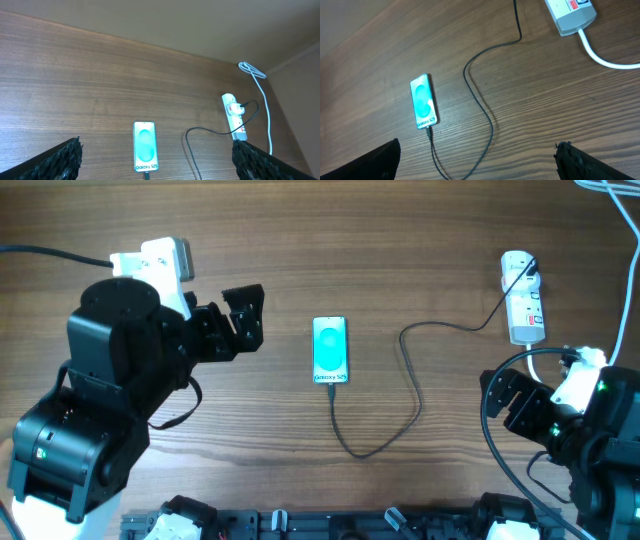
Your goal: Plug charger to phone and switch on socket
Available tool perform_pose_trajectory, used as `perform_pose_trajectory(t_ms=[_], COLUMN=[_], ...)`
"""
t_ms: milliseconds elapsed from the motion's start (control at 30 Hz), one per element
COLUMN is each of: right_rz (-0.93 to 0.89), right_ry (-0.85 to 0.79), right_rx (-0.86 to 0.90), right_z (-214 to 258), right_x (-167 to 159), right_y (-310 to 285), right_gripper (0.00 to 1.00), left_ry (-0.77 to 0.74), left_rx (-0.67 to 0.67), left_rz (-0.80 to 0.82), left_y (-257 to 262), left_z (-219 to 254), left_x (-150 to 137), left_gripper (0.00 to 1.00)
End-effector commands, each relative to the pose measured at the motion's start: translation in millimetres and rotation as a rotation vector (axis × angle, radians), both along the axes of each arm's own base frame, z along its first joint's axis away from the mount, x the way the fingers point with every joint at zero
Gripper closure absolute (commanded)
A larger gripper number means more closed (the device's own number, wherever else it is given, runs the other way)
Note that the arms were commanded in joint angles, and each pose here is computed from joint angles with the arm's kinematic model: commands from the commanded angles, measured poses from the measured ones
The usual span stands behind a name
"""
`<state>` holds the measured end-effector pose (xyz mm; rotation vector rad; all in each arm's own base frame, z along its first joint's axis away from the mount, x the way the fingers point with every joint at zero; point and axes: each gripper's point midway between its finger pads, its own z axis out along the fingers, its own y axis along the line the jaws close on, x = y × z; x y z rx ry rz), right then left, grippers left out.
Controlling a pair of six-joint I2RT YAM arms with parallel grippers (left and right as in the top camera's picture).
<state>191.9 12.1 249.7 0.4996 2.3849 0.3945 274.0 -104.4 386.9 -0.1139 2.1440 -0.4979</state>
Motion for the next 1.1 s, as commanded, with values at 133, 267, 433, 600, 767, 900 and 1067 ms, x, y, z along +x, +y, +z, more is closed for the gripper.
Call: perform_pose_trajectory(t_ms=[133, 267, 433, 600, 767, 900, 1067], right_rz=[0.005, -0.011, 0.024, 0.088, 0.306, 0.358, 0.415], right_ry=[0.031, 0.033, 0.026, -0.003, -0.169, -0.301, -0.499], right_rx=[0.010, -0.008, -0.031, -0.053, -0.156, -0.202, -0.241], right_z=[-8, -8, -8, -5, 12, 18, 18], right_x=[1, 1, 1, 1, -1, -5, -4], right_y=[1, -3, -2, 3, 20, 28, 41], right_gripper=[0.00, 0.00, 0.00, 0.00, 0.00, 0.00, 0.00], left_ry=[-0.006, -0.006, -0.006, -0.006, -0.006, -0.006, -0.006], left_rx=[0.007, 0.007, 0.007, 0.007, 0.007, 0.007, 0.007], left_rz=[0.011, 0.011, 0.011, 0.011, 0.011, 0.011, 0.011], left_y=[2, 2, 2, 2, 2, 2, 2], left_z=[1, 1, 1, 1, 1, 1, 1], left_x=[2, 2, 2, 2, 2, 2, 2], left_gripper=[0.00, 0.00, 0.00, 0.00, 0.00, 0.00, 0.00])
